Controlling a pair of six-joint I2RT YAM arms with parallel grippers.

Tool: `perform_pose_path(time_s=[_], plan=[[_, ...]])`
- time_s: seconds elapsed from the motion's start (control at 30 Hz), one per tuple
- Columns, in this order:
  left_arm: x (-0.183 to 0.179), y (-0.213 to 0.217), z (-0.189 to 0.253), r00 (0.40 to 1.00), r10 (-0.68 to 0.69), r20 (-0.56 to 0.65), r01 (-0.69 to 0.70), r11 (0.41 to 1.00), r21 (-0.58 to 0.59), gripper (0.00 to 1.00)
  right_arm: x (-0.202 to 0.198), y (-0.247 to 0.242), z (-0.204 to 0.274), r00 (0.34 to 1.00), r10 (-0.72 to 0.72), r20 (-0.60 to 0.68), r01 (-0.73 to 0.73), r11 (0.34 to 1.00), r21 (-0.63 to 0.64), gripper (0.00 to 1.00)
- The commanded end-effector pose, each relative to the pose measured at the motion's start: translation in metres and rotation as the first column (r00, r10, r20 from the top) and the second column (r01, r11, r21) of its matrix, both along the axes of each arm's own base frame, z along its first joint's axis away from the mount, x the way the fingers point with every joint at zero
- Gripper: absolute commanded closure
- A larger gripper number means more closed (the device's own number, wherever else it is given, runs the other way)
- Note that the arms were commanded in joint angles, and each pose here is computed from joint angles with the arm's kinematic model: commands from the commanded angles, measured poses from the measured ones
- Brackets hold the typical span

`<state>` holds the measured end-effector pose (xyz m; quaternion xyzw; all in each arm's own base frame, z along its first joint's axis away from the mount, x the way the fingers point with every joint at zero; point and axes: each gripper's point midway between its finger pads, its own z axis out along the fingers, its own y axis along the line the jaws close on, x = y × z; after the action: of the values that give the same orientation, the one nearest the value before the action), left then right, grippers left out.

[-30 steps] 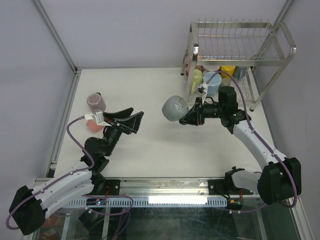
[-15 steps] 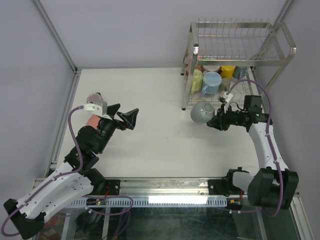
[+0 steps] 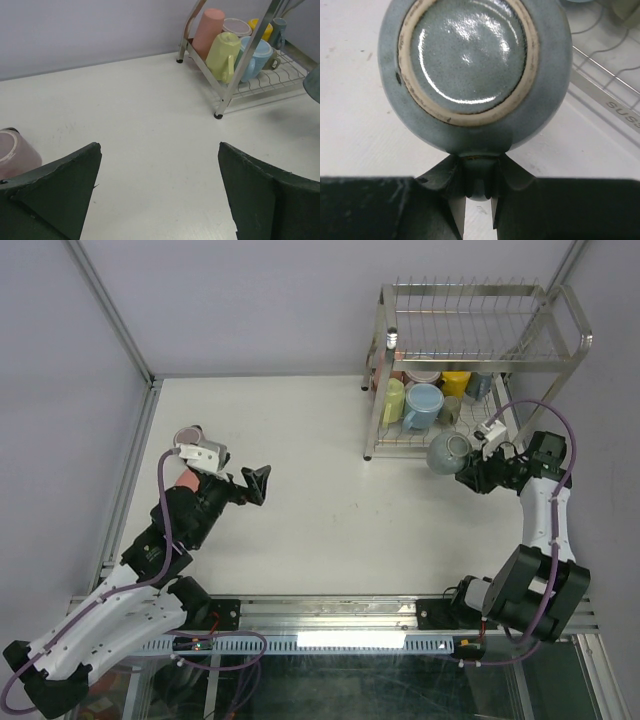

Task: Load the cups into the dish rack
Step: Turn the cup upside down in the dish rack.

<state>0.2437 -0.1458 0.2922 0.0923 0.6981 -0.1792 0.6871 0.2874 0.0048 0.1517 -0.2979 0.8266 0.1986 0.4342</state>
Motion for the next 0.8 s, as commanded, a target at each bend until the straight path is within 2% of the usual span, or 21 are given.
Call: perform_pose_path(time_s=[0.0, 0.4, 0.77], plan=[[-0.003, 0.012, 0.02, 0.999, 0.024, 0.038, -0.027, 0.997, 0.072, 0.01, 0.047, -0.026, 0.045, 0.969, -0.016, 0.245, 0.043, 0.994, -0.105, 1.0], [-0.007, 0.028, 0.004, 0.997, 0.078, 0.028, -0.08, 0.993, 0.092, 0.01, 0.102, -0.071, 0.058, 0.925, -0.204, 0.319, 0.252, 0.961, -0.117, 1.0], [-0.009, 0.031, 0.003, 0.996, 0.083, 0.031, -0.086, 0.992, 0.09, 0.01, 0.132, -0.098, 0.068, 0.858, -0.33, 0.393, 0.391, 0.917, -0.084, 1.0]])
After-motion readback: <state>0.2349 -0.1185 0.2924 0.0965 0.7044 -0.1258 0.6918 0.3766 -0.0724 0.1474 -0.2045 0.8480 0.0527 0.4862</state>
